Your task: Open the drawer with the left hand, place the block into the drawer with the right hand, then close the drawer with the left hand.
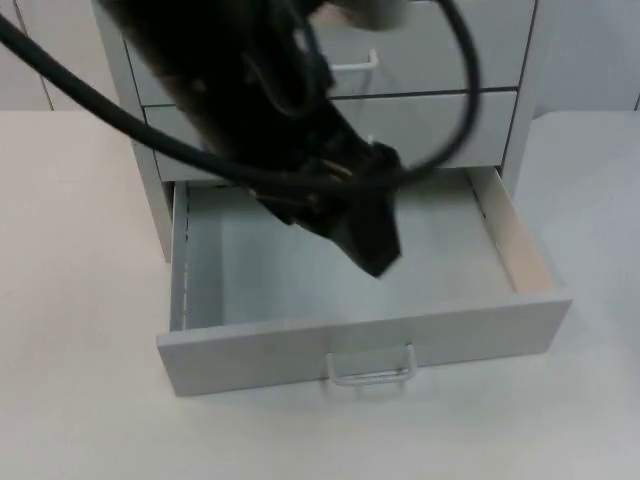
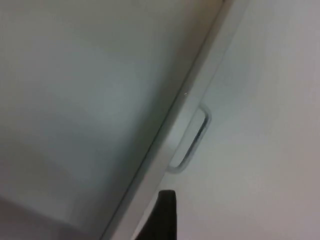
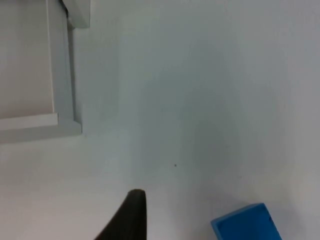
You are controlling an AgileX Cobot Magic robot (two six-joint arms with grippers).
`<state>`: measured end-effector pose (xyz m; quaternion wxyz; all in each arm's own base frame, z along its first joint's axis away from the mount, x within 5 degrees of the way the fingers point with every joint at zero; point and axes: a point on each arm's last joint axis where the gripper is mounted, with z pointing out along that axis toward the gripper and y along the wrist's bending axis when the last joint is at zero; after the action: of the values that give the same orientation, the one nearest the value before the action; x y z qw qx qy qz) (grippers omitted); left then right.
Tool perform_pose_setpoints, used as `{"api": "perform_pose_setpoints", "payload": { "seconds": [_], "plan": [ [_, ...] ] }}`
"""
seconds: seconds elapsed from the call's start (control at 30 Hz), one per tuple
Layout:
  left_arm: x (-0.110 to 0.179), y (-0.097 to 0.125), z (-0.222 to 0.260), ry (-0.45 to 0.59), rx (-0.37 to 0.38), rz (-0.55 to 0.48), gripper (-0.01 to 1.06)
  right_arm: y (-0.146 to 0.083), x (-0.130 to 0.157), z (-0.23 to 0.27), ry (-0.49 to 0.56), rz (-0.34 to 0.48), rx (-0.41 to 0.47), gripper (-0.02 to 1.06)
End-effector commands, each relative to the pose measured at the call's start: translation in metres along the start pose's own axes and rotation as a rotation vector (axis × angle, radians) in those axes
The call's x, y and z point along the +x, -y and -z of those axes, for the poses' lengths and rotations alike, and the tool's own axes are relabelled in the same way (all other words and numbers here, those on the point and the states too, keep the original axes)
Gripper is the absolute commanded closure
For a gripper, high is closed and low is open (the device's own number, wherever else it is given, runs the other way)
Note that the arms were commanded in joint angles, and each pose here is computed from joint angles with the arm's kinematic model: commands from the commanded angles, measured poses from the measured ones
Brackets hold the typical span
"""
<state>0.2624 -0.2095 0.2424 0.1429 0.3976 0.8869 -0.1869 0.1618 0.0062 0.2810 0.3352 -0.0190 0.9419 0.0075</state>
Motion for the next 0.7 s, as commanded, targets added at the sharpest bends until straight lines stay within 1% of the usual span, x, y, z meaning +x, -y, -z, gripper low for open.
{"api": "perform_pose_setpoints", "payload": {
  "seconds": [0.0, 0.03, 0.1, 0.13, 0.17, 0.2, 0.37, 0.4, 0.47, 0.5, 0.57, 0.6, 0.67],
  "plan": [
    [0.013, -0.009, 0.013, 0.020, 0.011, 0.092, 0.23, 0.000, 0.001, 0.000, 0.002, 0.001, 0.002, -0.01],
    [0.013, -0.009, 0.013, 0.020, 0.011, 0.092, 0.23, 0.000, 0.001, 0.000, 0.002, 0.001, 0.002, -0.01],
    [0.025, -0.017, 0.020, 0.022, -0.028, 0.157, 0.23, 0.000, 0.001, 0.000, 0.002, 0.001, 0.002, -0.01],
    [0.035, -0.023, 0.024, 0.032, -0.057, 0.206, 0.23, 0.000, 0.001, 0.000, 0.002, 0.001, 0.002, -0.01],
    [0.042, -0.026, 0.026, 0.039, -0.074, 0.230, 0.23, 0.000, 0.001, 0.000, 0.002, 0.001, 0.002, -0.01],
    [0.042, -0.026, 0.026, 0.039, -0.074, 0.230, 0.23, 0.000, 0.001, 0.000, 0.002, 0.001, 0.002, -0.01],
    [0.073, -0.040, 0.045, 0.083, -0.180, 0.369, 0.23, 0.000, 0.001, 0.000, 0.002, 0.001, 0.002, -0.01],
    [0.073, -0.040, 0.045, 0.083, -0.180, 0.369, 0.23, 0.000, 0.001, 0.000, 0.002, 0.001, 0.002, -0.01],
    [0.087, -0.048, 0.052, 0.075, -0.243, 0.419, 0.23, 0.000, 0.001, 0.000, 0.002, 0.001, 0.002, -0.01],
    [0.094, -0.053, 0.057, 0.070, -0.285, 0.457, 0.22, 0.000, 0.001, 0.000, 0.002, 0.001, 0.002, -0.01],
    [0.104, -0.060, 0.065, 0.062, -0.363, 0.498, 0.23, 0.000, 0.001, 0.000, 0.002, 0.001, 0.002, -0.01],
    [0.104, -0.060, 0.065, 0.062, -0.363, 0.498, 0.23, 0.000, 0.001, 0.000, 0.002, 0.001, 0.002, -0.01],
    [0.114, -0.065, 0.074, 0.057, -0.431, 0.540, 0.23, 0.000, 0.001, 0.000, 0.002, 0.001, 0.002, -0.01]
  ]
}}
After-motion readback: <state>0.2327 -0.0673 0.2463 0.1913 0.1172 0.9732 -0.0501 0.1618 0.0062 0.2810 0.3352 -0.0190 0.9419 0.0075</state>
